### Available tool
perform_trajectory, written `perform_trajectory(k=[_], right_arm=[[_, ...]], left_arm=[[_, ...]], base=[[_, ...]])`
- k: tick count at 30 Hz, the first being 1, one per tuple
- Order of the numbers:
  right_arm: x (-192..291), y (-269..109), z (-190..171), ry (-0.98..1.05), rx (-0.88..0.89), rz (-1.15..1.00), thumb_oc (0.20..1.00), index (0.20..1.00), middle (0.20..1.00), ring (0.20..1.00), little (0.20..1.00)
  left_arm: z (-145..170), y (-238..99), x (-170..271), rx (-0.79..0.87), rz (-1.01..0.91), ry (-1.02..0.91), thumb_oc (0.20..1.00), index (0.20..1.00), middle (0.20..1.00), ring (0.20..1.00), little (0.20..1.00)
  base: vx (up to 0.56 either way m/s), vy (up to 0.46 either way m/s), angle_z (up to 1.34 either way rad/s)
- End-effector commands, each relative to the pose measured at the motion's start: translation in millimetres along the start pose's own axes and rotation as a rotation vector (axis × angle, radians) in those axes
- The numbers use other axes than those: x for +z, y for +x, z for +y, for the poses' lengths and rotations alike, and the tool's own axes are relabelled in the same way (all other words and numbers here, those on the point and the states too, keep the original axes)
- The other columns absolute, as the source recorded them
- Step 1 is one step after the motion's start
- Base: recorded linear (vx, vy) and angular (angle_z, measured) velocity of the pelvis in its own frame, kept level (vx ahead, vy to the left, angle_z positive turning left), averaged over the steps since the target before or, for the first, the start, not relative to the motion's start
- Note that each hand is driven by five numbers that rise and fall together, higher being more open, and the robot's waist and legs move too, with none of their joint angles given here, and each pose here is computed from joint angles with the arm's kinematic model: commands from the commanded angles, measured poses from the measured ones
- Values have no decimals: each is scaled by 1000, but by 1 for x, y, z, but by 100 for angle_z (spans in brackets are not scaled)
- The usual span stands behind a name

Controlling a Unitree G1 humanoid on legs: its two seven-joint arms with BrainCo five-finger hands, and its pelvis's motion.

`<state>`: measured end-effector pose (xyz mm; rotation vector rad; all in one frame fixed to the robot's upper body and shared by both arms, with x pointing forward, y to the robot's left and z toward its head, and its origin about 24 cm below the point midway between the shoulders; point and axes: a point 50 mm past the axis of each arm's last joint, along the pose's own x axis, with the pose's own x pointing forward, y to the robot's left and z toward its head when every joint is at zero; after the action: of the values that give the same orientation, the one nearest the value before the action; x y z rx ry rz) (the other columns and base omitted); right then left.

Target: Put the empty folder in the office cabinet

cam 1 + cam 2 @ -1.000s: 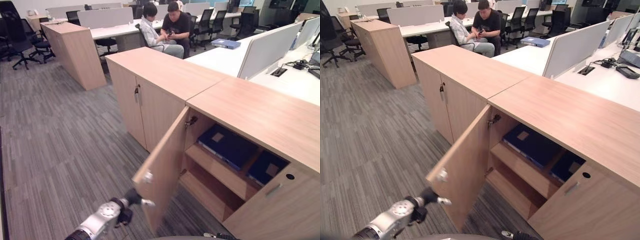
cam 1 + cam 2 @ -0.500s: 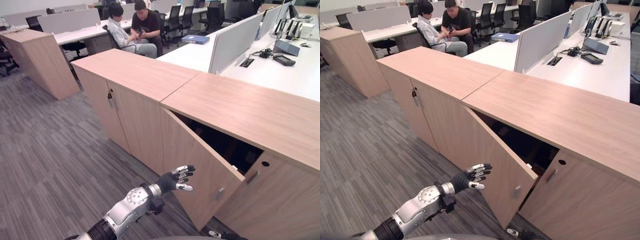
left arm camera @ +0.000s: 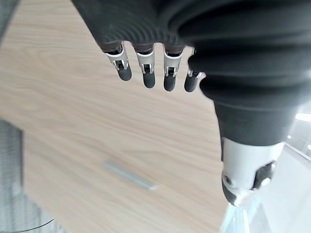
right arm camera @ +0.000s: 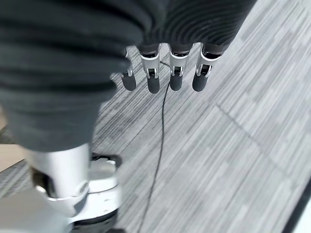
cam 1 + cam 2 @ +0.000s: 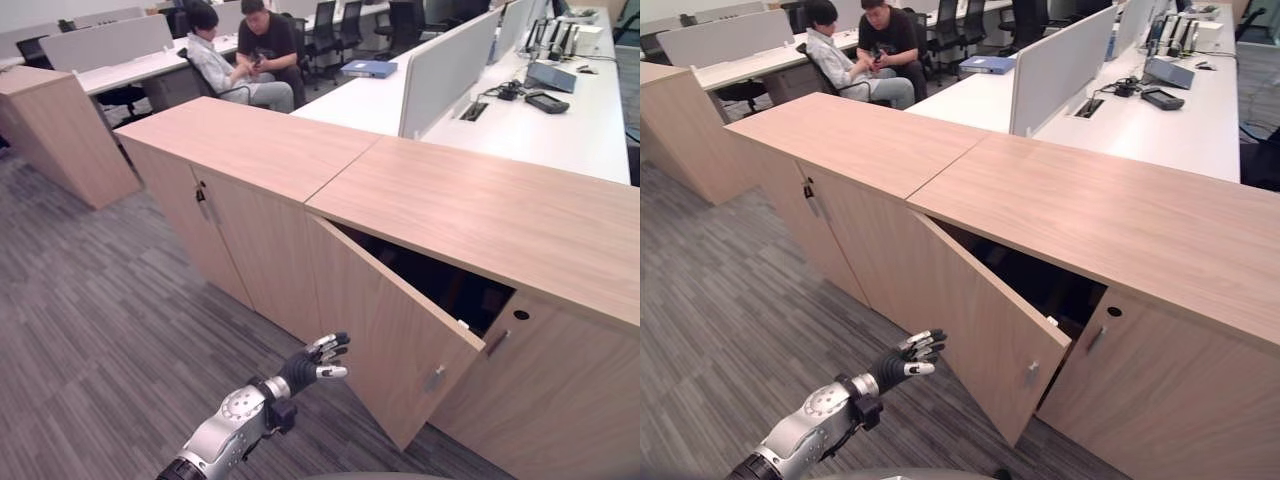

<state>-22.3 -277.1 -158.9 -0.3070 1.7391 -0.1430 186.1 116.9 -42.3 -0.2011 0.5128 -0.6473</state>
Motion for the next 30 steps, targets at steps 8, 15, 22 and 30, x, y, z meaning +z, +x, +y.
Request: perform_trajectory(k=[8, 15, 22, 30], right_arm=[[42, -6, 5, 86, 8, -114, 1000, 1000, 1000, 1000, 1000], [58, -10, -6, 113, -19, -156, 1000, 1000, 1000, 1000, 1000], [76, -15, -12, 81, -32, -197, 1000, 1000, 1000, 1000, 1000], [59, -10, -3, 76, -17, -144, 1000, 1000, 1000, 1000, 1000]], left_arm=[[13, 4, 17, 99, -111, 15, 1000, 1000, 1000, 1000, 1000], [19, 1, 11, 130, -84, 29, 1000, 1000, 1000, 1000, 1000], [32, 8, 41, 155, -122, 174, 1000, 1000, 1000, 1000, 1000], [44, -3, 30, 213, -90, 153, 1000, 1000, 1000, 1000, 1000]], base=[[-22, 61, -11], [-71, 78, -17], [-116, 28, -90], [55, -74, -81]])
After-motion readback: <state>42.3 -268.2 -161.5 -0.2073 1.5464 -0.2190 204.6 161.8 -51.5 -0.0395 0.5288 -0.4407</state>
